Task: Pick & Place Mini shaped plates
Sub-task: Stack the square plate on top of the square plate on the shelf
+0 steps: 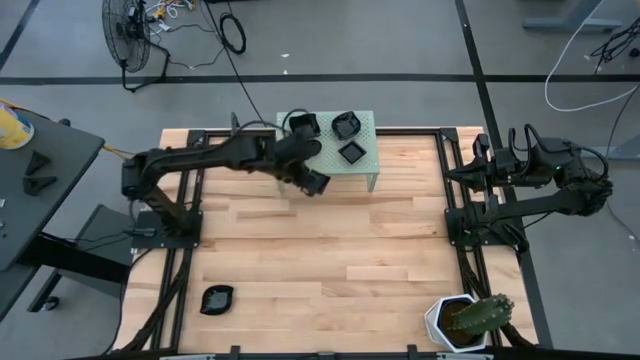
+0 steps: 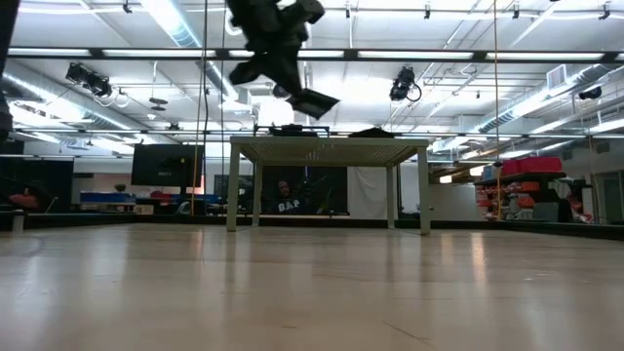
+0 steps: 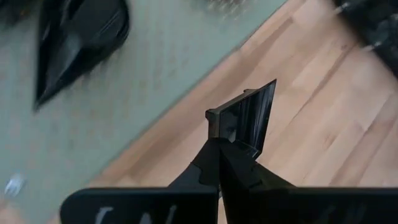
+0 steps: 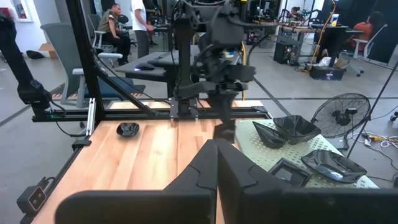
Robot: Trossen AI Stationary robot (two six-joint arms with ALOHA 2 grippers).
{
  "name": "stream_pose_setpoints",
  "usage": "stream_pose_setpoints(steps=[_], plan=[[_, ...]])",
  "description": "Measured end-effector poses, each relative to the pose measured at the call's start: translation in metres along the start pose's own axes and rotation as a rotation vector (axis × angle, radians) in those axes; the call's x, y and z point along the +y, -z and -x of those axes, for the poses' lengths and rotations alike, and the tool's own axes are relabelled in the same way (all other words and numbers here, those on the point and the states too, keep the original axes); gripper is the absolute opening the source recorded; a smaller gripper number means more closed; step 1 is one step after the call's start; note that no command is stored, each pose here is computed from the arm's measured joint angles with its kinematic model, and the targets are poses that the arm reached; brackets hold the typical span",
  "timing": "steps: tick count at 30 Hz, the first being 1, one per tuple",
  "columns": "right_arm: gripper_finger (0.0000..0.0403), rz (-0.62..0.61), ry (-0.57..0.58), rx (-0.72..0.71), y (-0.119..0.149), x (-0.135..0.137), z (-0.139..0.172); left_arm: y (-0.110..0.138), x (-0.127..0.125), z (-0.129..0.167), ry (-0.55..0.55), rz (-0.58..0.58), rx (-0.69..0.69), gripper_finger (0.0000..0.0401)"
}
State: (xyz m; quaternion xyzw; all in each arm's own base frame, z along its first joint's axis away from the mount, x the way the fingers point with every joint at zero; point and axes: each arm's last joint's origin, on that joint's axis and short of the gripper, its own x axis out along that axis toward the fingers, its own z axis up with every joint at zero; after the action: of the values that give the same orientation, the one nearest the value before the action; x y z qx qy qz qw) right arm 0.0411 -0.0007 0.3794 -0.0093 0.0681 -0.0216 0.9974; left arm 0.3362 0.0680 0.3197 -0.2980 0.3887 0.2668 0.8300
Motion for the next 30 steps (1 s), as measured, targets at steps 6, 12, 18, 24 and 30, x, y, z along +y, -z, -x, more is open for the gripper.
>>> stream_pose_setpoints(steps=[6, 12, 18, 24, 30], plan=[[0.0004, 0.000, 0.000, 0.000, 0.000, 0.000, 0.000, -0.037, -0.006, -0.009, 0.038, -0.090, -0.038, 0.0001], [0.0004, 0.000, 0.000, 0.000, 0.000, 0.000, 0.000, -0.071, -0.005, -0.015, 0.069, -0.177, -0.120, 0.0001], [0.0004, 0.000, 0.000, 0.000, 0.000, 0.000, 0.000, -0.090, -0.002, -0.022, 0.130, -0.263, -0.204, 0.0001], [0.0004, 0.000, 0.000, 0.000, 0.000, 0.000, 0.000, -0.099, -0.002, -0.022, 0.192, -0.409, -0.270, 0.0001], [0.0004, 0.000, 0.000, 0.000, 0.000, 0.000, 0.000, -0.110, 0.010, -0.021, 0.252, -0.499, -0.304, 0.0001]])
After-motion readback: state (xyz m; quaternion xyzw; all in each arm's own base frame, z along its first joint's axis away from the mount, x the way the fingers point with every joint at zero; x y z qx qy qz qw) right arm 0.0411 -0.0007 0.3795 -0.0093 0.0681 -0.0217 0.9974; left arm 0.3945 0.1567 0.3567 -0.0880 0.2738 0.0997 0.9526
